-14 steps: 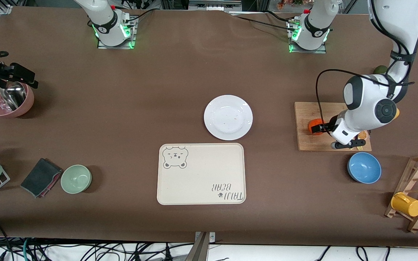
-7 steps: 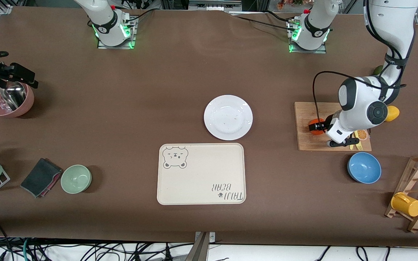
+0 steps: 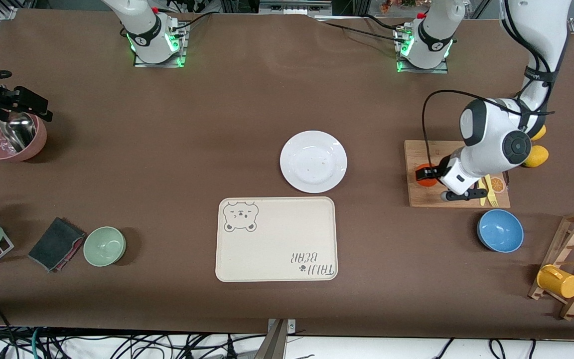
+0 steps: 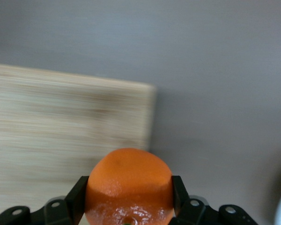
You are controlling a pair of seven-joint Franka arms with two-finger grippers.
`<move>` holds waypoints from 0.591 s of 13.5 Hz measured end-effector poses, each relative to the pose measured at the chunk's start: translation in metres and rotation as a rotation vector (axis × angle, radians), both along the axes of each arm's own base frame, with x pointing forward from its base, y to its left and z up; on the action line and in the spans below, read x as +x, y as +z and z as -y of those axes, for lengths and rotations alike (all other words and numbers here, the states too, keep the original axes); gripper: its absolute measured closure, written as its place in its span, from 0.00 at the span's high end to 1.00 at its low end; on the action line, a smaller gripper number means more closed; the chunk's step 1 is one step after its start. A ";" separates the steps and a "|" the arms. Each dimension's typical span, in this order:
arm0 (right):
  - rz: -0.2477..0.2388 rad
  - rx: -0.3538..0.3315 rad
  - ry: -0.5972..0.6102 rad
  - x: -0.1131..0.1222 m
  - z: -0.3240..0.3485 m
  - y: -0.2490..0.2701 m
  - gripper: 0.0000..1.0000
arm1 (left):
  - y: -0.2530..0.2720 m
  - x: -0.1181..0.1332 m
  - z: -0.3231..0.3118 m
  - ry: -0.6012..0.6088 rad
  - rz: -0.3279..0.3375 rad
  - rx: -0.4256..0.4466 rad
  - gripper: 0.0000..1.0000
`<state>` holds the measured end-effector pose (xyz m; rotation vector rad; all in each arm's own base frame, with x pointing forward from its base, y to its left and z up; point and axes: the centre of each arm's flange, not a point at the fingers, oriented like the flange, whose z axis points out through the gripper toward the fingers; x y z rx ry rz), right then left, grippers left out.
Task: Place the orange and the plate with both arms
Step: 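Carry the orange with the left gripper onto the white plate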
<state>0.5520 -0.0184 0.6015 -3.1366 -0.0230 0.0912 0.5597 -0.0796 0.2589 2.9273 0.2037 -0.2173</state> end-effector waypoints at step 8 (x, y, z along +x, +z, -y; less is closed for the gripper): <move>0.000 0.000 0.000 0.000 0.000 0.000 1.00 | 0.012 -0.062 0.214 0.034 -0.079 -0.082 0.73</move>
